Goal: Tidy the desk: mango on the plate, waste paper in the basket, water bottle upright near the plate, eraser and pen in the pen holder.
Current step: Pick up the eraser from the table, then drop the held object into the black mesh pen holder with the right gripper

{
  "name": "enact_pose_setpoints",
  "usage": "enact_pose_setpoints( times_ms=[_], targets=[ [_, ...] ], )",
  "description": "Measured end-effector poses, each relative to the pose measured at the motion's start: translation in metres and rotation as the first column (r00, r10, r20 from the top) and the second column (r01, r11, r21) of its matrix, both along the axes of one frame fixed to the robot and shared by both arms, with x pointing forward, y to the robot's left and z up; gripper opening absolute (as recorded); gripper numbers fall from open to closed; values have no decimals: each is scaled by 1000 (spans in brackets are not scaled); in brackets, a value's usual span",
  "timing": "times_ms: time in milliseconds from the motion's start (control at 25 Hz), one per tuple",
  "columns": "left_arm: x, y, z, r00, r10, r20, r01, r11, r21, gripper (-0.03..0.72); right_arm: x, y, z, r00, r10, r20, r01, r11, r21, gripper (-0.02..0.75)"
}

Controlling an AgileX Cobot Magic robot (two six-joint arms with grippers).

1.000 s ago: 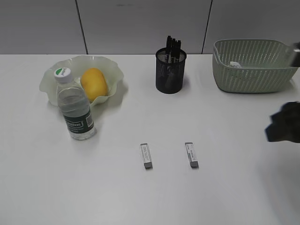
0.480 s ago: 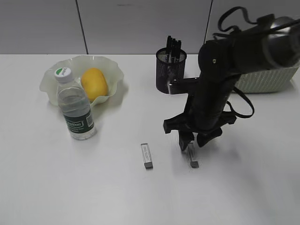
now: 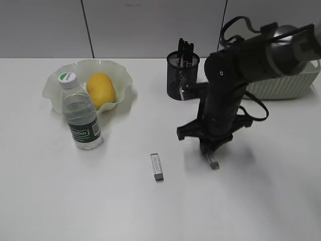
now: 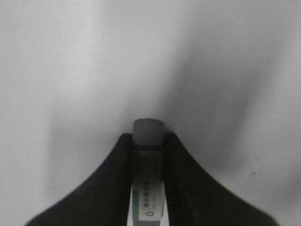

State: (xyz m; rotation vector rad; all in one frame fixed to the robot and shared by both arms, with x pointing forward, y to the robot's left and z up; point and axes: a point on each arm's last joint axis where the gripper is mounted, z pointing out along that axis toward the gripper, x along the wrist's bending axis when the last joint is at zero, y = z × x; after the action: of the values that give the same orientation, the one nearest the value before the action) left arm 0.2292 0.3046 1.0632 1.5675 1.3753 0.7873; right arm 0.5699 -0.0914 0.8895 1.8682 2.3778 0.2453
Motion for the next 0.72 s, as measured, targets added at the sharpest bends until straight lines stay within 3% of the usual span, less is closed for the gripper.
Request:
enact_pose_setpoints(
  times_ms=[80,120,200,280,320,440,720],
  targets=[
    [0,0,0,1000,0,0,0,1000,0,57,13,4,37,971,40,236,-60,995,77,166],
    [0,0,0,1000,0,0,0,1000,0,57,22,7,66,911,52,408,-117,984,135,166],
    [0,0,0,1000,0,0,0,1000,0,57,36,7,118,738,39,673,-250,943,220,166],
    [0,0,0,1000,0,0,0,1000,0,57,52,0,150,597,-24,802,-329,904,272,166],
    [0,0,0,1000,0,0,0,1000,0,57,61,-8,153,572,-58,818,-325,900,291,166],
    [0,0,0,1000,0,0,0,1000,0,57,89,-26,138,530,-150,835,-310,882,355,166],
    [0,0,0,1000,0,0,0,1000,0,56,118,-22,88,552,-166,817,-295,878,378,166]
  ],
)
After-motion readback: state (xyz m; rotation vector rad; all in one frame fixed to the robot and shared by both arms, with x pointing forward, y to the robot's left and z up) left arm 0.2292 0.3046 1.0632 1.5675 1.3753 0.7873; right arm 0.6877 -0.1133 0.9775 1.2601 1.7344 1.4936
